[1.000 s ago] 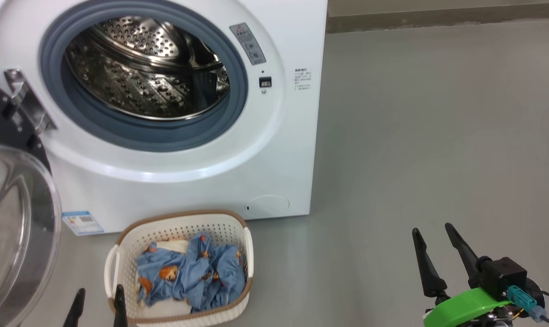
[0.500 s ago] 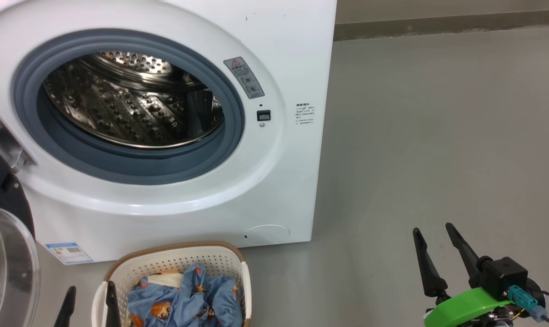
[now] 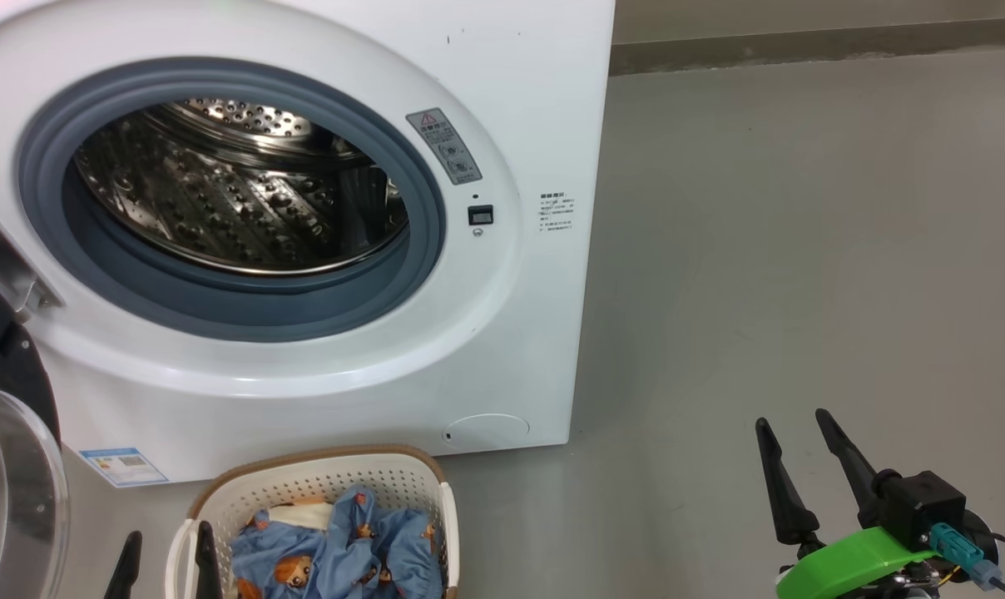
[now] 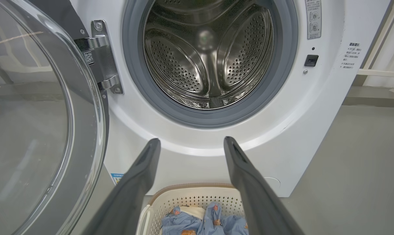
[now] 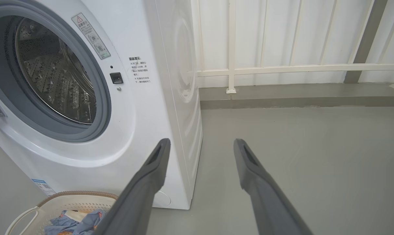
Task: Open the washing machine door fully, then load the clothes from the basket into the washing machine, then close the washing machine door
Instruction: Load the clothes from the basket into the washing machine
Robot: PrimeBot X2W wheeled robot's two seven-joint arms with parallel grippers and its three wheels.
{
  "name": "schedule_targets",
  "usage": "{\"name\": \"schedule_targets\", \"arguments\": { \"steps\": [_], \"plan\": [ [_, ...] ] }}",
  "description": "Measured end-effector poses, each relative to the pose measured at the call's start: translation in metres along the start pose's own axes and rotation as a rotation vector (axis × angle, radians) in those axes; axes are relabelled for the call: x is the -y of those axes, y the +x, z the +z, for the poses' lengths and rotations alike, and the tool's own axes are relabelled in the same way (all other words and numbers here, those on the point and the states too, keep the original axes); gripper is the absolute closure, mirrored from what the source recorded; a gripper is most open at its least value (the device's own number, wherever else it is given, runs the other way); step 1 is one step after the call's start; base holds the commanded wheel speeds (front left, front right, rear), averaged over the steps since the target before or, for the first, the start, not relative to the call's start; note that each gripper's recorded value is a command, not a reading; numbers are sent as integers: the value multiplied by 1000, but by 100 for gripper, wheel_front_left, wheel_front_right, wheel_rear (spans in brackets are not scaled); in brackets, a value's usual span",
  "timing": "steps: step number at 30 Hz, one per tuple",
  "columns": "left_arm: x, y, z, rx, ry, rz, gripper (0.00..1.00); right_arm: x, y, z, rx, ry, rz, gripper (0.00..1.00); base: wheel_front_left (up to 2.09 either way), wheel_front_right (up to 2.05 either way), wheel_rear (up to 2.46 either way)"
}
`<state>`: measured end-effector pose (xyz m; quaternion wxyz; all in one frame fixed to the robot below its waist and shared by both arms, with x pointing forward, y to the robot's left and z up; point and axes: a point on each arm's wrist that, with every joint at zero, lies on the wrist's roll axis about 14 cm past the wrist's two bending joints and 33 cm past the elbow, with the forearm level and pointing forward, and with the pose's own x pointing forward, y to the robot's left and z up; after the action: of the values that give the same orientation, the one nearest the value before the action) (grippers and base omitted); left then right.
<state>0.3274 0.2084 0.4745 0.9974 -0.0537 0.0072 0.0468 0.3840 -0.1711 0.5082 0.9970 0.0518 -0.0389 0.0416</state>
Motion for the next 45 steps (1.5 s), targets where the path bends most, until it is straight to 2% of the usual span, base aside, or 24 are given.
{"name": "schedule_targets", "arguments": {
  "steps": [12, 27, 45],
  "plan": [
    [2, 3, -13, -41, -22, -5, 0, 2, 2, -10, -30, 2, -7, 0, 0, 0, 0],
    [24, 17, -63, -203, -89, -59, 0, 8, 15, -30, -78, 15, -20, 0, 0, 0, 0],
    [61, 77, -142, -421, -134, -154, 0, 28, 49, -76, -169, 7, -62, 0, 0, 0, 0]
  ]
}}
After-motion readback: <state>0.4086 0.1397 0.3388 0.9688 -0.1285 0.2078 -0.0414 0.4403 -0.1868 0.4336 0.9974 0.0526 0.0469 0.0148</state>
